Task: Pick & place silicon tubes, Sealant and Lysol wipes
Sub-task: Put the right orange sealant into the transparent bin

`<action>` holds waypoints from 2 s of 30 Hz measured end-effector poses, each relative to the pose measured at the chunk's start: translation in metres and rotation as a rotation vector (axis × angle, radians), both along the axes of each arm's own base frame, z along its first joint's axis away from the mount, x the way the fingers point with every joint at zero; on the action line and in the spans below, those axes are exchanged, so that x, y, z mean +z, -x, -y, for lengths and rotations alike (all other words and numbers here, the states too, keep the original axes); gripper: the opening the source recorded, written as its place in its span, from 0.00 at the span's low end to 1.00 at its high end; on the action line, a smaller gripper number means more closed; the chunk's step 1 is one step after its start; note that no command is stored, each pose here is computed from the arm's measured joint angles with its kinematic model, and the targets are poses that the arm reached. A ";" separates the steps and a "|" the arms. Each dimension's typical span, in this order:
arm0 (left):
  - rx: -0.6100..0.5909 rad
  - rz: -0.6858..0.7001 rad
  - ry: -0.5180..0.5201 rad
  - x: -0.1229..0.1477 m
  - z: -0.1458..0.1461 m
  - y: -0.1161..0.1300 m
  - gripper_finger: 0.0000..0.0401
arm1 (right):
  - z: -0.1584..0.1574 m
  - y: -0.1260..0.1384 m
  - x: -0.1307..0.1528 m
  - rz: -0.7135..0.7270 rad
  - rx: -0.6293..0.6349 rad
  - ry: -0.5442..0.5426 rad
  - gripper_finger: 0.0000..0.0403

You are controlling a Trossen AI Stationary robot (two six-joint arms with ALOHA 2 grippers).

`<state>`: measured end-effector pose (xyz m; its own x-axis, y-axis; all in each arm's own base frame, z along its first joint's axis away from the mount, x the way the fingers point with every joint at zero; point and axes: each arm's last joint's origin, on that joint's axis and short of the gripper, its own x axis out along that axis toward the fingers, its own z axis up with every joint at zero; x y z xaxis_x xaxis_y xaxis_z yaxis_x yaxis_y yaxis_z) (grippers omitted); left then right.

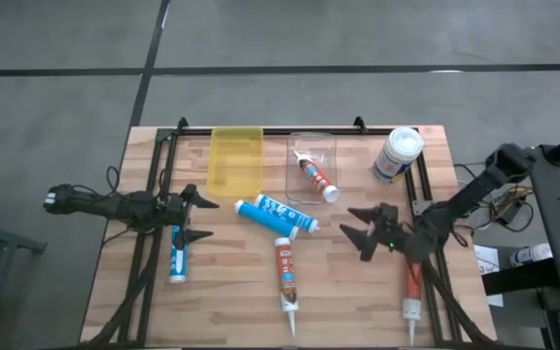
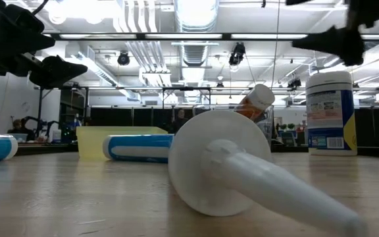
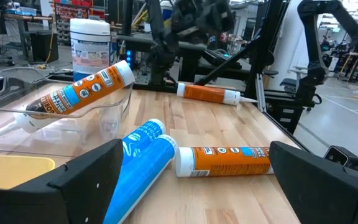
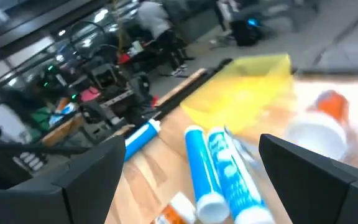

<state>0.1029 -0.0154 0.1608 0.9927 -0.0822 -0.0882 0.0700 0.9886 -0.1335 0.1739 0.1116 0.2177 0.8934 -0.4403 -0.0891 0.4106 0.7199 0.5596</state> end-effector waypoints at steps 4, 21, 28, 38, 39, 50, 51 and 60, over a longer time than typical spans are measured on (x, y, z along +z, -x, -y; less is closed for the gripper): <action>0.000 0.000 0.000 0.000 0.000 0.000 0.99 | -0.025 0.003 0.006 0.013 0.033 -0.150 0.90; 0.000 0.001 0.000 0.000 0.000 0.000 0.99 | -0.089 -0.015 0.084 -1.552 -0.530 -1.148 0.90; 0.001 -0.002 0.000 -0.001 0.000 -0.001 0.99 | -0.109 -0.024 0.074 -1.583 -0.526 -1.097 0.90; 0.000 -0.004 0.000 -0.001 0.000 -0.001 0.99 | -0.123 -0.036 0.079 -1.280 -0.223 -0.951 0.90; 0.000 -0.003 0.000 -0.001 0.000 -0.001 0.99 | -0.123 -0.035 0.080 -1.281 -0.229 -0.954 0.90; 0.000 -0.003 0.000 -0.001 0.000 -0.001 0.99 | -0.127 -0.040 0.077 -1.231 -0.219 -0.959 0.90; 0.000 -0.003 0.000 -0.001 0.000 -0.001 0.99 | -0.127 -0.040 0.077 -1.233 -0.215 -0.957 0.90; 0.000 -0.002 0.000 -0.001 0.000 -0.001 0.99 | -0.131 -0.043 0.078 -1.235 -0.144 -0.966 0.90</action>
